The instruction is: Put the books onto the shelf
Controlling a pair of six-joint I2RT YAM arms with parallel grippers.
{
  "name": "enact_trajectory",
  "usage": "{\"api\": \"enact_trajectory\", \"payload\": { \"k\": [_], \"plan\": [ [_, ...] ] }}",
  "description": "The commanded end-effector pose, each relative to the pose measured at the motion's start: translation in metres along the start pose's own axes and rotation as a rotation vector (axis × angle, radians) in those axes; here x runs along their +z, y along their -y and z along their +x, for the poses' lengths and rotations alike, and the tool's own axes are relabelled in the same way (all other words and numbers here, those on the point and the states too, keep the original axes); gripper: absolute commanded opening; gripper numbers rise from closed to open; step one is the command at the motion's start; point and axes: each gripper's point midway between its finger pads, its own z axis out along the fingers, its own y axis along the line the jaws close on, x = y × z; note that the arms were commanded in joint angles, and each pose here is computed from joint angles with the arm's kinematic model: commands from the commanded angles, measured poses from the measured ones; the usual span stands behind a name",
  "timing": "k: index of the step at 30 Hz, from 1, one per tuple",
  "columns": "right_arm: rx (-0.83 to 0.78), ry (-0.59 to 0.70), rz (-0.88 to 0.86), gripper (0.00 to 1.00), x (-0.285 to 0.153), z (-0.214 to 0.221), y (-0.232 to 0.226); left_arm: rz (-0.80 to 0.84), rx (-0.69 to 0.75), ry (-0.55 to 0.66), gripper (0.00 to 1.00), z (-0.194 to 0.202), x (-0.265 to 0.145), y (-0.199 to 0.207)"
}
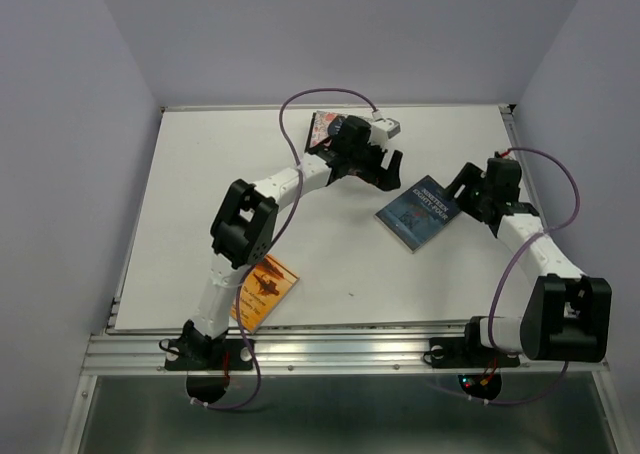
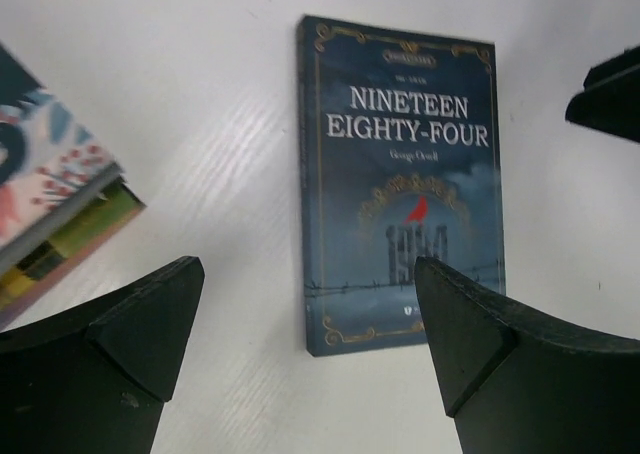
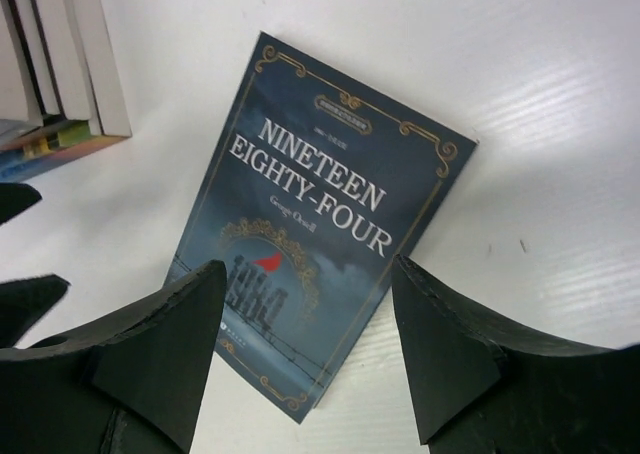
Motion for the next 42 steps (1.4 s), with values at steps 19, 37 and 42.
{"api": "enact_trajectory", "payload": {
  "k": [19, 37, 42],
  "plan": [
    [0.140, -0.200, 0.074, 0.70, 0.019, 0.081, 0.037, 0.059, -0.010, -0.168, 0.99, 0.055, 0.042, 0.019],
    [0.163, -0.252, -0.020, 0.61, 0.055, 0.091, 0.025, 0.444, -0.148, -0.246, 0.99, 0.067, 0.040, 0.101],
    [0.169, -0.250, -0.072, 0.57, 0.059, 0.091, 0.018, 0.645, -0.216, -0.281, 0.99, 0.066, 0.005, 0.140]
  ]
}}
